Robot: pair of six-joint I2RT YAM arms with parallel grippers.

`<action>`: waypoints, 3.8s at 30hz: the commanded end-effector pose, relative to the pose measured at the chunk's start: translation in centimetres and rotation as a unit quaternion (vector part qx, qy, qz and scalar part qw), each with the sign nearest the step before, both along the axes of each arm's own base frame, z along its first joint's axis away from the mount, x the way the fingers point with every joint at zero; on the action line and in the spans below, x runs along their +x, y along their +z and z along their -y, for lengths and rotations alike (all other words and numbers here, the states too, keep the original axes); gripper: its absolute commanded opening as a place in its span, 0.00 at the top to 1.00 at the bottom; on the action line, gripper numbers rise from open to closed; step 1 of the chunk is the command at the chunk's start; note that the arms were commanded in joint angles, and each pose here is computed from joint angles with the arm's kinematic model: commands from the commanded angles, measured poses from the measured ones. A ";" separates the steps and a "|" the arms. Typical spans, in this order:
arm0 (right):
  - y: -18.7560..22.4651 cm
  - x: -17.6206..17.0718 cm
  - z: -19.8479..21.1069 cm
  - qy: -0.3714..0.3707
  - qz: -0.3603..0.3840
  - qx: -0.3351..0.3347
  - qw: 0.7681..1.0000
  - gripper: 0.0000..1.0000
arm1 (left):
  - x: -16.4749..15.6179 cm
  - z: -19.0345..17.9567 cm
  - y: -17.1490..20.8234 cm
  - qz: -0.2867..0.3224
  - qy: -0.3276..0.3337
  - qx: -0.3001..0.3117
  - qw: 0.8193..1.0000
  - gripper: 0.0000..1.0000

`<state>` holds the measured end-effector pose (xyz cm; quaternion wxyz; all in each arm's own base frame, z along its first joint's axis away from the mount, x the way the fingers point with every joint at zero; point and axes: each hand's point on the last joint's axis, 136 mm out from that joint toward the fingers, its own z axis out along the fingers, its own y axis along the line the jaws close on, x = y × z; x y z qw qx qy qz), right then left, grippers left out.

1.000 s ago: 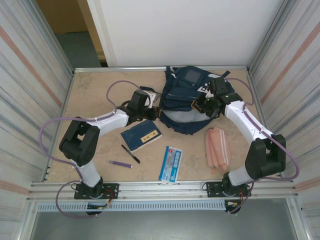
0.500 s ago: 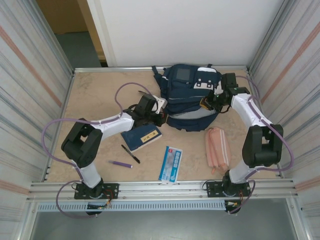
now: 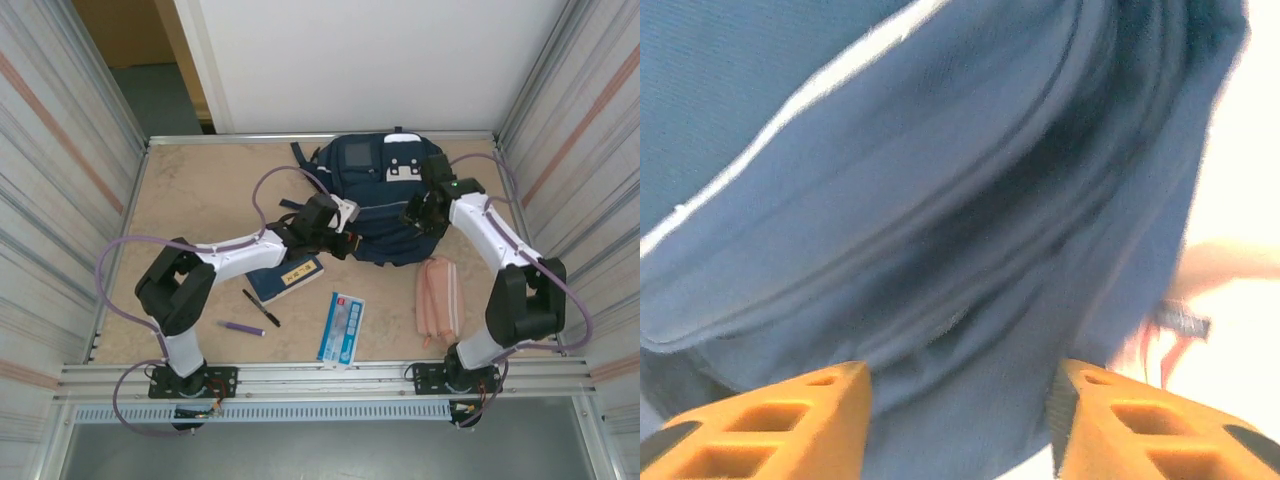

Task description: Pack the student bag

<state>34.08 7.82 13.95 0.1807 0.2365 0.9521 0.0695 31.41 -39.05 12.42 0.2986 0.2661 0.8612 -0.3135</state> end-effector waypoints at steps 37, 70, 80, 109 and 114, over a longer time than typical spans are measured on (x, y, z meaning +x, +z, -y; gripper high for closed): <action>-6.2 -3.3 -5.5 -0.218 -0.082 0.162 0.959 0.82 | -1.9 3.3 0.8 0.049 -0.049 -0.019 0.997 1.00; 1.5 -3.1 -9.1 -0.045 0.003 0.197 0.979 1.00 | 16.8 -13.1 -6.3 -0.003 0.268 0.109 0.957 1.00; -0.6 -1.4 -11.6 0.017 0.033 0.170 0.985 1.00 | 15.8 -15.9 -4.9 -0.071 0.295 0.017 0.953 0.73; 0.7 -1.8 -1.6 0.087 0.076 -0.040 0.992 0.23 | 2.2 -9.7 5.4 -0.089 0.130 -0.036 0.987 0.51; -1.0 0.3 1.1 0.051 0.066 -0.005 0.996 0.24 | 3.9 -8.3 5.3 -0.086 0.128 -0.056 0.986 0.50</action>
